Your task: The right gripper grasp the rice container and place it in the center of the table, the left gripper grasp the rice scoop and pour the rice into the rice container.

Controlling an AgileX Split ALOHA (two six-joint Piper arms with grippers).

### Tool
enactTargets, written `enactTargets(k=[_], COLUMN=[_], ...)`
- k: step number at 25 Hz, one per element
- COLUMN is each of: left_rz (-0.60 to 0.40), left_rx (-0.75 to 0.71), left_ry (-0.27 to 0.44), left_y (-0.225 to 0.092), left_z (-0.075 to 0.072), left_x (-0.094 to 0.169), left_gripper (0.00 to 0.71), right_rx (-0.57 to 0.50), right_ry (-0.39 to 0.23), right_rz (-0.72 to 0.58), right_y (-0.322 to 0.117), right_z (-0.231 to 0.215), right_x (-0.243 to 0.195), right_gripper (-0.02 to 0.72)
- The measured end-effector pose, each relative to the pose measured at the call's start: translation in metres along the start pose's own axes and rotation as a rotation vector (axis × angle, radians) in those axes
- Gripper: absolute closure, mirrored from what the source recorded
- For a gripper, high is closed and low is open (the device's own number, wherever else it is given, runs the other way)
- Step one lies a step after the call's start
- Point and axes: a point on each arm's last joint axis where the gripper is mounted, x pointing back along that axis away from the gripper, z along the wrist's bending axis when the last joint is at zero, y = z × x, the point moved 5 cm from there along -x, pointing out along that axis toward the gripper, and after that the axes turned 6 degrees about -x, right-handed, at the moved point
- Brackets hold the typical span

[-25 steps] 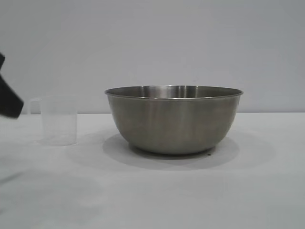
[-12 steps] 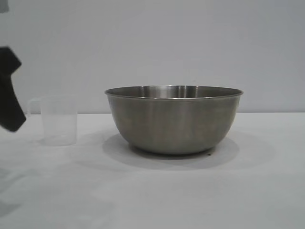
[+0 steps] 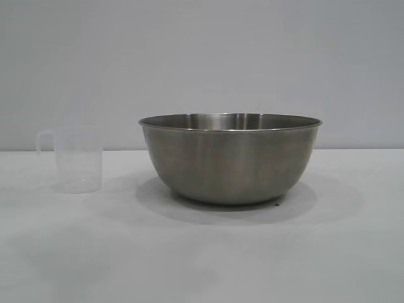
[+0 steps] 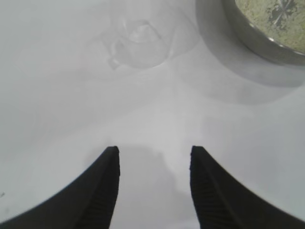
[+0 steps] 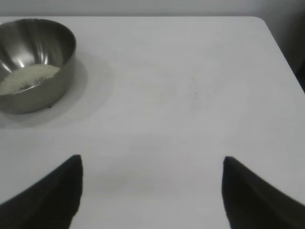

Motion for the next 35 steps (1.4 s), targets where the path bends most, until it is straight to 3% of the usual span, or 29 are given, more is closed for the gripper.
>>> enactTargets(k=[1, 7, 14, 22, 27, 35], left_rz=[-0.01, -0.014, 0.047, 0.017, -0.096, -0.104], left_rx=[0.008, 0.033, 0.04, -0.01, -0.013, -0.06], left_ry=[-0.007, -0.018, -0.011, 0.002, 0.005, 0.007], left_y=[-0.003, -0.034, -0.071, -0.114, -0.12, -0.122], left_z=[0.0, 0.001, 0.003, 0.003, 0.002, 0.001], left_x=[0.008, 0.051, 0.077, 0.067, 0.06, 0.055], left_gripper=[0.413, 0.205, 0.195, 0.195, 0.195, 0.195], right_rx=[0.0, 0.0, 0.0, 0.0, 0.0, 0.0], right_ry=[0.0, 0.0, 0.0, 0.0, 0.0, 0.0], right_rz=[0.0, 0.0, 0.0, 0.0, 0.0, 0.0], right_y=[0.0, 0.0, 0.0, 0.0, 0.0, 0.0], right_z=[0.0, 0.0, 0.0, 0.0, 0.0, 0.0], right_x=[0.0, 0.0, 0.0, 0.0, 0.0, 0.0], right_gripper=[0.138, 0.138, 0.138, 0.138, 0.138, 0.138])
